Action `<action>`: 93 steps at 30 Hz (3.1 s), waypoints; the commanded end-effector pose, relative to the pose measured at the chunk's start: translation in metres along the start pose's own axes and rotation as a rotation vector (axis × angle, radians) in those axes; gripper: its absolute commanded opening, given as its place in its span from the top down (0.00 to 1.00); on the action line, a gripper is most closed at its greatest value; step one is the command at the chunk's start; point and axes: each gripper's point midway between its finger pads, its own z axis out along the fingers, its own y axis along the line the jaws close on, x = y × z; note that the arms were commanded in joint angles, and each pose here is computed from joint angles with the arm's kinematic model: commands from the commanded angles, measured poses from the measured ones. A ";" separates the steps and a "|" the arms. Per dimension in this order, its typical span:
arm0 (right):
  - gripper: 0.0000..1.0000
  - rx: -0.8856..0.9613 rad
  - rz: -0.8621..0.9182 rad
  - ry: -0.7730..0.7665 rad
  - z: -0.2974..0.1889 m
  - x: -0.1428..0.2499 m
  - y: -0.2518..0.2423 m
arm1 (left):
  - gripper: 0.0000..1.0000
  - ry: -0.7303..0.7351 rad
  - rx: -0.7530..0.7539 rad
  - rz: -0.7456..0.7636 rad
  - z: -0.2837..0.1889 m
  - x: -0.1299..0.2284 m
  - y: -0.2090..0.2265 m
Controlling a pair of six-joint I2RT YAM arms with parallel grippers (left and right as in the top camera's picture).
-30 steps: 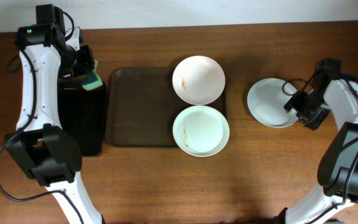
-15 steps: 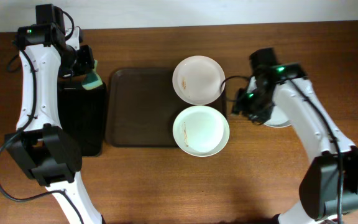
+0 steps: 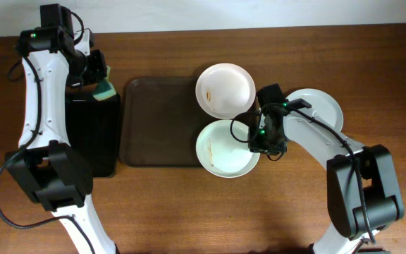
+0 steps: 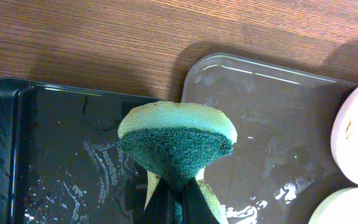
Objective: Clean dirty plates on tray and stack at the side
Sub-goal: 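Move the right gripper to the lower white plate and grip its rim, then drag the white plate toward the tray center with the right gripper, then scrub the white plate with the sponge held in the left gripper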
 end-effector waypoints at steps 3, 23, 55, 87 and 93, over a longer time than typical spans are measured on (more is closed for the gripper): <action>0.92 0.010 -0.016 0.009 0.003 0.003 0.000 | 0.99 -0.035 0.003 0.027 -0.010 -0.007 -0.003; 0.96 -0.141 -0.053 -0.266 -0.056 -0.053 0.134 | 0.99 -0.037 0.003 0.027 -0.010 -0.008 -0.003; 0.80 -0.348 -0.020 -0.038 0.047 -0.050 0.167 | 0.99 0.150 0.078 0.181 0.043 0.054 -0.082; 0.96 -0.342 -0.017 -0.033 0.049 -0.049 0.165 | 0.99 0.270 -0.323 0.293 0.141 0.152 -0.044; 0.96 -0.342 -0.017 -0.034 0.049 -0.049 0.165 | 0.99 0.334 0.146 0.642 0.145 0.174 -0.110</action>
